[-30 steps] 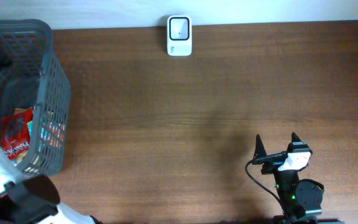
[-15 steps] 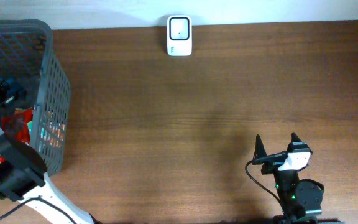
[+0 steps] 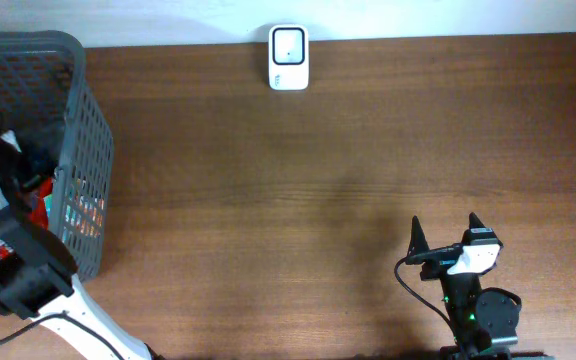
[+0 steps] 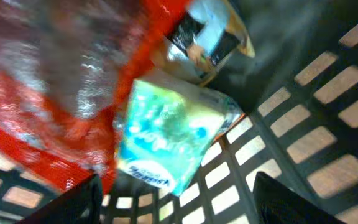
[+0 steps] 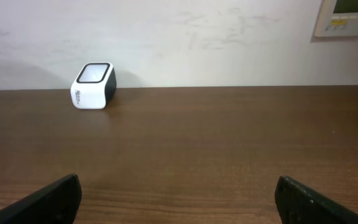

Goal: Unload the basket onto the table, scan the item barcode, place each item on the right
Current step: 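Reach the left gripper into the basket and grasp the green tissue pack, then carry the green tissue pack out and place it on the table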

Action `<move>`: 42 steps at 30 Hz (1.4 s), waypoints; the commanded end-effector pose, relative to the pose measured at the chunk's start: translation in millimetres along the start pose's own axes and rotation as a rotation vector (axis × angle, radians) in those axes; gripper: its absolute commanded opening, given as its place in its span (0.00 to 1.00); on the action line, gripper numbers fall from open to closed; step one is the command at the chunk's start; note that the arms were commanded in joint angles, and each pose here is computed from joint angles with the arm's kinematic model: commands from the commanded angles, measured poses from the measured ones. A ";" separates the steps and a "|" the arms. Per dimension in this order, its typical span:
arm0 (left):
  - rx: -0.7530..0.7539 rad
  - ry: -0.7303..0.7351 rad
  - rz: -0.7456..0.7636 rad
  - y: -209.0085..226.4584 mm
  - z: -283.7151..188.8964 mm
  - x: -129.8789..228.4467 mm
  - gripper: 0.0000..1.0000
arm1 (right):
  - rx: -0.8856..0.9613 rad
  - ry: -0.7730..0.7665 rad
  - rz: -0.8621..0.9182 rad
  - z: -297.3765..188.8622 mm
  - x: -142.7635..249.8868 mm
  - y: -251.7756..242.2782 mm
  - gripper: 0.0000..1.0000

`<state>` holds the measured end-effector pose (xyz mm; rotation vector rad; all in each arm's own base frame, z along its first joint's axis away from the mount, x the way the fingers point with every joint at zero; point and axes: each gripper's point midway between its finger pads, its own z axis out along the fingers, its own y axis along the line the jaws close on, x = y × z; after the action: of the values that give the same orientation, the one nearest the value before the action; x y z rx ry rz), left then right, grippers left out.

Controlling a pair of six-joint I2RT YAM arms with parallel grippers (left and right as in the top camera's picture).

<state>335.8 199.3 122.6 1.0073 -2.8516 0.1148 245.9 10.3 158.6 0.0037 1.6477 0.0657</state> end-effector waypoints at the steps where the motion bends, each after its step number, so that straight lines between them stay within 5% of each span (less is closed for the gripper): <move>1: -0.020 0.073 0.043 -6.3 32.8 10.4 0.74 | 0.015 0.005 0.000 0.3 3.5 -3.1 0.98; 7: -0.021 0.060 0.055 -10.3 57.4 5.4 0.49 | 0.015 0.005 0.000 0.3 3.5 -3.1 0.98; 9: -0.024 0.057 0.056 -9.7 57.4 4.5 0.05 | 0.014 0.005 0.000 0.3 3.5 -3.0 0.98; 10: -0.024 0.057 0.056 -9.6 57.3 4.5 0.00 | 0.015 0.005 0.000 0.3 3.5 -3.1 0.98; 16: 0.046 0.005 0.059 -23.9 21.6 -3.8 0.00 | 0.014 0.005 0.000 0.3 3.5 -3.0 0.98; 21: 0.432 -0.332 0.153 -92.0 -123.9 -25.3 0.00 | 0.014 0.005 0.000 0.3 3.5 -3.0 0.98; 23: 0.475 -0.464 0.196 -98.7 -170.3 -21.1 0.00 | 0.015 0.005 0.000 0.3 3.5 -3.1 0.98; 26: 0.580 -0.697 0.297 -112.0 -253.0 10.0 0.00 | 0.014 0.005 0.000 0.3 3.5 -3.0 0.98; 31: 0.661 -0.859 0.393 -118.2 -316.0 67.1 0.00 | 0.015 0.005 0.000 0.3 3.5 -3.1 0.98; 37: 0.779 -0.761 0.696 -199.4 -310.8 128.8 0.00 | 0.014 0.005 0.000 0.3 3.5 -3.0 0.98; 42: 0.554 -0.486 0.812 -268.3 -214.6 156.1 0.00 | 0.015 0.005 0.000 0.3 3.5 -3.1 0.98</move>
<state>398.5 -55.2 411.9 -0.1213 -3.6544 1.1359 245.8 10.3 158.7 0.0034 1.6469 0.0654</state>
